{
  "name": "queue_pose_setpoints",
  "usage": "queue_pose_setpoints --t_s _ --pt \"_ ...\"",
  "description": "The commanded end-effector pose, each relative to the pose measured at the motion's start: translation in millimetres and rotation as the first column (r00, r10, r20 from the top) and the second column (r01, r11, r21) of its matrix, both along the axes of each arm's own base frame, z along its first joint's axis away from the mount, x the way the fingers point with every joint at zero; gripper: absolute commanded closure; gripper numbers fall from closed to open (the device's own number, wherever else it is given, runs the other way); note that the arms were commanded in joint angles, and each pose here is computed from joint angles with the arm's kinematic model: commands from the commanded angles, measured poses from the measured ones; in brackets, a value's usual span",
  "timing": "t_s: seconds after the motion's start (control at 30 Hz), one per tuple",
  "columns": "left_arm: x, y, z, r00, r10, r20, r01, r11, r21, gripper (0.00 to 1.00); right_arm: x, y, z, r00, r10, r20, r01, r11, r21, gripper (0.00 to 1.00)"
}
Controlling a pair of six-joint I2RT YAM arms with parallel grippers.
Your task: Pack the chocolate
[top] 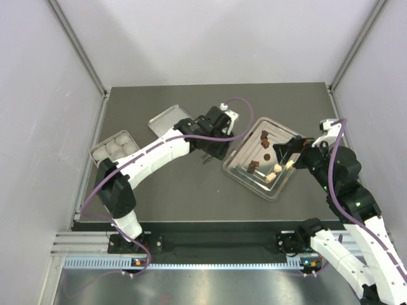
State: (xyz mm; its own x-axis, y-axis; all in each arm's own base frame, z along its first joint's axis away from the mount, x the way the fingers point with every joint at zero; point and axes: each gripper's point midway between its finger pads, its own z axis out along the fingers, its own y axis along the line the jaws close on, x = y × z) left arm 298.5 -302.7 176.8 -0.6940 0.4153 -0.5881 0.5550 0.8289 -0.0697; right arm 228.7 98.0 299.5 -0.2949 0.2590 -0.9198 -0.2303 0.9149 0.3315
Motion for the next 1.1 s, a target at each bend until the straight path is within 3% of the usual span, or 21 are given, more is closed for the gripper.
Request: queue_pose_setpoints --t_s 0.0,0.37,1.07 --pt "-18 -38 14 0.996 -0.078 0.051 0.081 0.995 -0.056 0.43 -3 -6 24 0.998 -0.023 0.064 0.023 1.0 -0.003 0.0" --pt "-63 -77 -12 0.989 -0.146 0.002 0.146 0.989 -0.028 0.42 -5 -14 31 0.995 -0.055 0.087 0.055 0.998 0.0 0.0" --pt "-64 -84 -52 0.994 -0.098 -0.052 0.099 0.995 0.005 0.42 -6 -21 30 0.992 -0.083 0.096 0.085 0.996 -0.015 0.0"
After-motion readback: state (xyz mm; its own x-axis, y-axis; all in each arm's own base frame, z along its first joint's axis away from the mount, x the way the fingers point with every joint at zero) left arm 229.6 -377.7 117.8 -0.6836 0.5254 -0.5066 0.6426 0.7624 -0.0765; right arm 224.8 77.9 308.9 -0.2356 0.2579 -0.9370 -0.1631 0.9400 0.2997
